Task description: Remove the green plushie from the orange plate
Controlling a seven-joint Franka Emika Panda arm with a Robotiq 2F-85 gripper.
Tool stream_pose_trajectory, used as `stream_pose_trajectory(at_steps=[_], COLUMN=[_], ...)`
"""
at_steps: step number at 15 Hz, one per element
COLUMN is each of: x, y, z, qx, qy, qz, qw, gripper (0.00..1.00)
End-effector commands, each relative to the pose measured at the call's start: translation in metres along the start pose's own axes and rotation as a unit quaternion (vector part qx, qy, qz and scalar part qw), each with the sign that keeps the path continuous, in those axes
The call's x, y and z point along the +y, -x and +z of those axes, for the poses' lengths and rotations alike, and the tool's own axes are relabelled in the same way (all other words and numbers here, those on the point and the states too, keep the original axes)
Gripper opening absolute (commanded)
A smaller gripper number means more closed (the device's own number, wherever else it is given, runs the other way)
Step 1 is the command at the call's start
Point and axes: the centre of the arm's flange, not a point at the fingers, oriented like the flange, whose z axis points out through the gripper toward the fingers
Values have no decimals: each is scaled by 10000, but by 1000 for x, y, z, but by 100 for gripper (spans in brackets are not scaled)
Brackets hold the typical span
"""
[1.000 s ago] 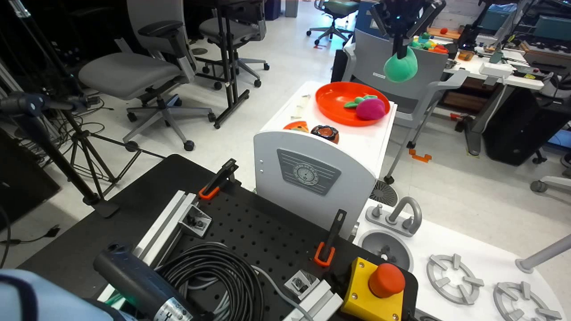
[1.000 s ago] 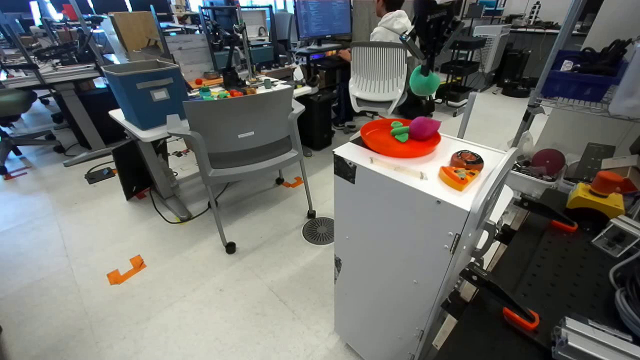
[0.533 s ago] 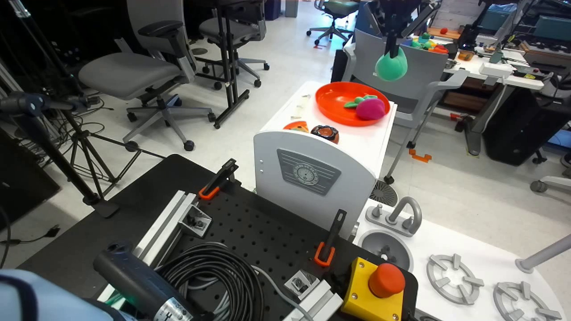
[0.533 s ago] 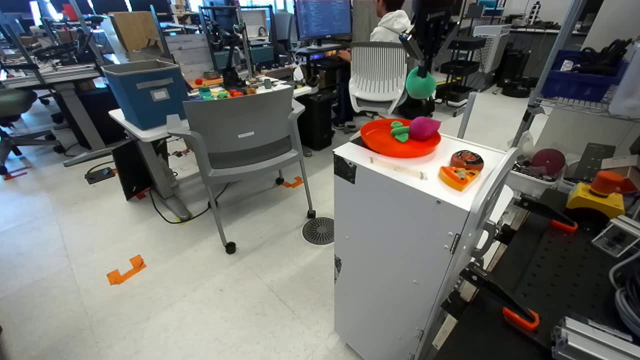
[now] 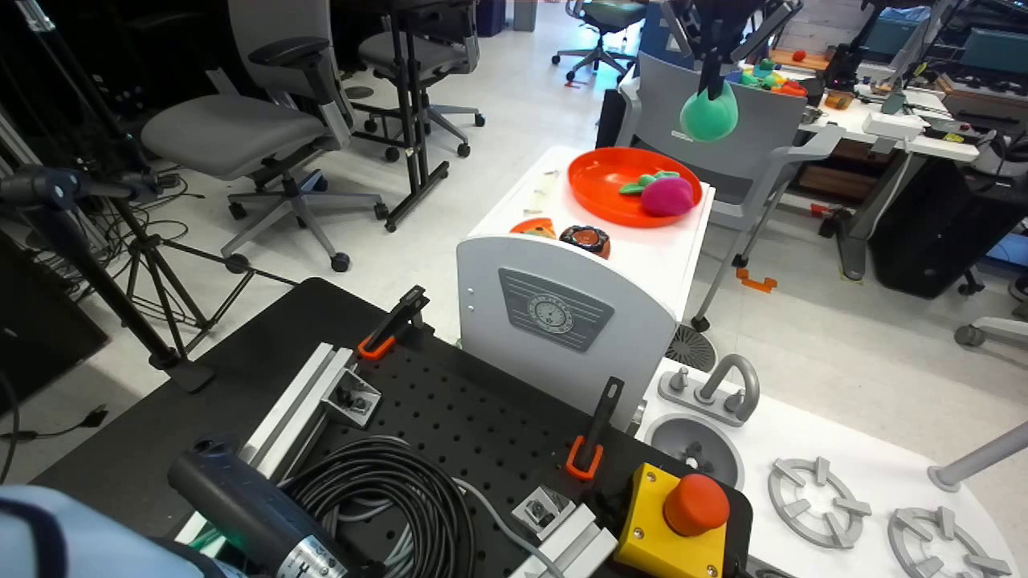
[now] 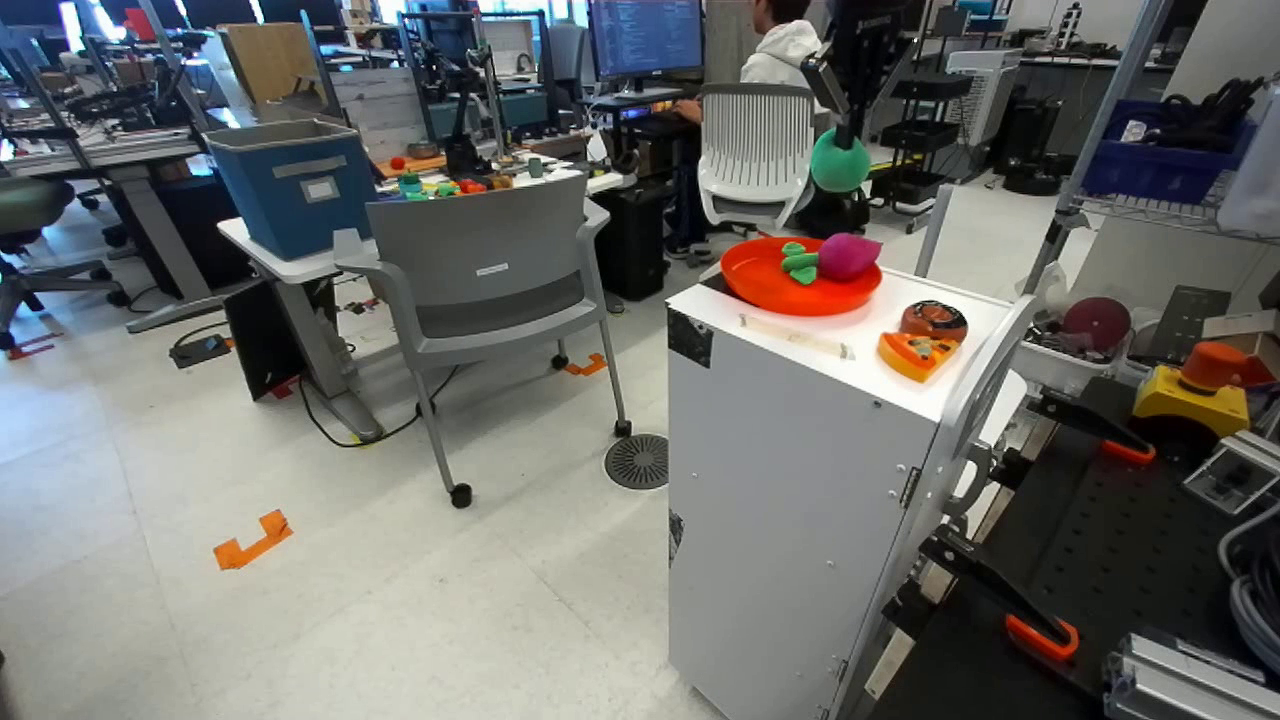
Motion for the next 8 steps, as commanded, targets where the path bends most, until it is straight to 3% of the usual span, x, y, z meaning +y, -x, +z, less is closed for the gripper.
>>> stream_pose_trajectory(at_steps=[1, 8], x=[16, 57], y=[-1, 7], z=[-3, 8], qx=[-94, -146], qy=[-354, -843], qz=[54, 551], qw=[9993, 9948], gripper=[1, 1])
